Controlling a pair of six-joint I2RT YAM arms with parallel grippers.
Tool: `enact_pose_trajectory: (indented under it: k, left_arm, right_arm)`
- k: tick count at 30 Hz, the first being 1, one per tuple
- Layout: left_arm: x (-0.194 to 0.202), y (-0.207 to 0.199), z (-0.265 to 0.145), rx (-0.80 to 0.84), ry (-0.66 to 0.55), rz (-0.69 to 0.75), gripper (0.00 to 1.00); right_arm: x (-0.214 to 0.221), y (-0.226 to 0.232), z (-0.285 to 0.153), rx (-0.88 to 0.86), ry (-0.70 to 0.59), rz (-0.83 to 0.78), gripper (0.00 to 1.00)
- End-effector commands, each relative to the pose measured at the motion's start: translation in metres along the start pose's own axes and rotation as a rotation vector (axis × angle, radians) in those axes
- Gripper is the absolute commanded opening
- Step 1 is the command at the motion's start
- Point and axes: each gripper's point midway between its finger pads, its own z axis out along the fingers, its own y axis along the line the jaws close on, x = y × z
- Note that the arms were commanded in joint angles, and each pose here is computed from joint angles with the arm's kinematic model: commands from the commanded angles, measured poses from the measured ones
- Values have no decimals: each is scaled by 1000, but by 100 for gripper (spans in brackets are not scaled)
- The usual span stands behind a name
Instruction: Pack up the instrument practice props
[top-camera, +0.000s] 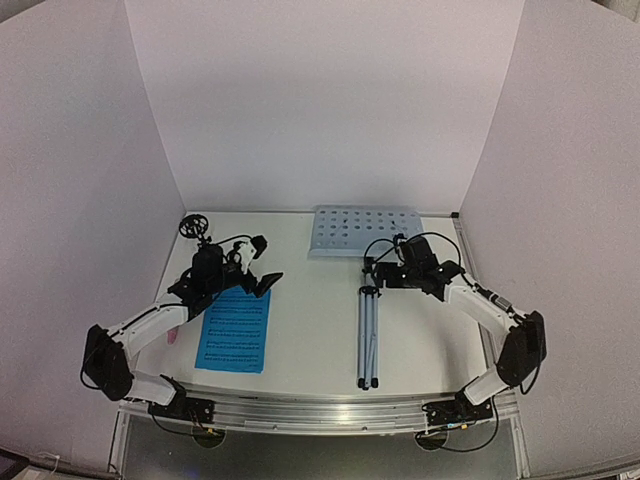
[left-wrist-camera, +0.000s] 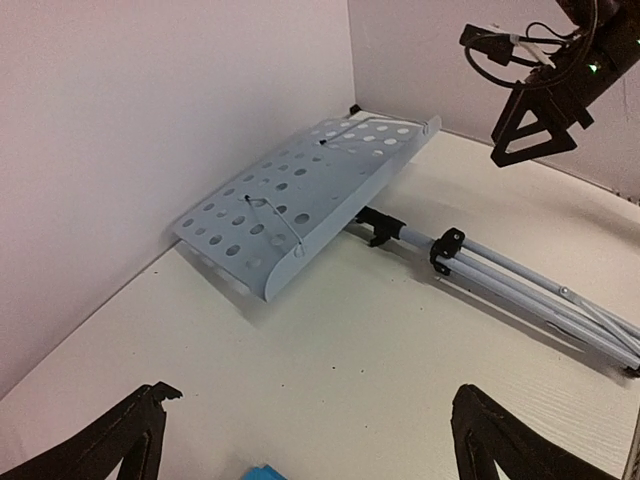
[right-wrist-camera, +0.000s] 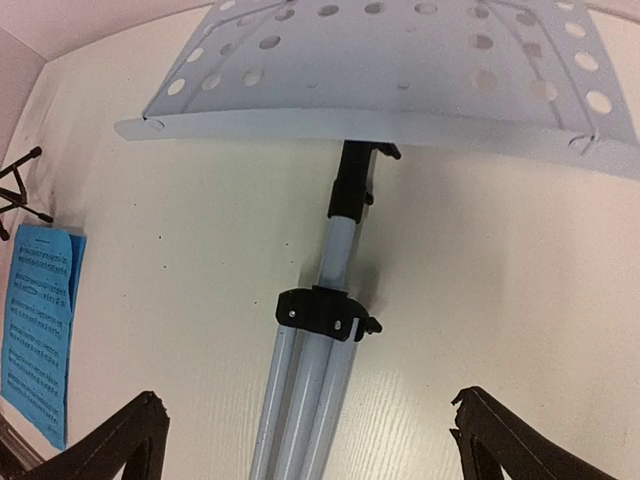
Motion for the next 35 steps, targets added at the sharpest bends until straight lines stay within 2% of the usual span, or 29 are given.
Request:
enact_pose_trajectory:
  k: [1, 7, 12, 16, 20, 23, 26, 29, 35]
  left_arm:
    - [11, 15, -44, -119, 5, -116, 100]
    - [41, 73, -115, -334, -35, -314, 100]
    - [84, 95, -173, -513, -15, -465, 100]
    - [122, 115, -217, -702, 0, -569, 100]
    - [160, 125, -244, -867, 30, -627, 100]
    - [167, 133, -261, -965, 29, -661, 100]
    - [180, 137, -274, -1052, 115, -621, 100]
    - [184, 145, -294, -1181, 144, -605, 100]
    - [183, 145, -288, -1141, 153, -592, 100]
  right_arm:
    - [-9, -32, -26, 79, -58, -80, 98]
    - [-24, -93, -56, 109, -201, 28, 98]
    - [-16, -141, -79, 150, -329, 115, 98]
    - [-2, -162, -86, 185, -421, 135, 98]
    - [12, -175, -83, 210, -473, 153, 98]
    - [19, -179, -82, 214, -520, 153, 98]
    - [27, -184, -82, 233, -541, 157, 98]
    - [33, -184, -83, 231, -551, 160, 98]
    - [37, -182, -81, 214, -558, 154, 98]
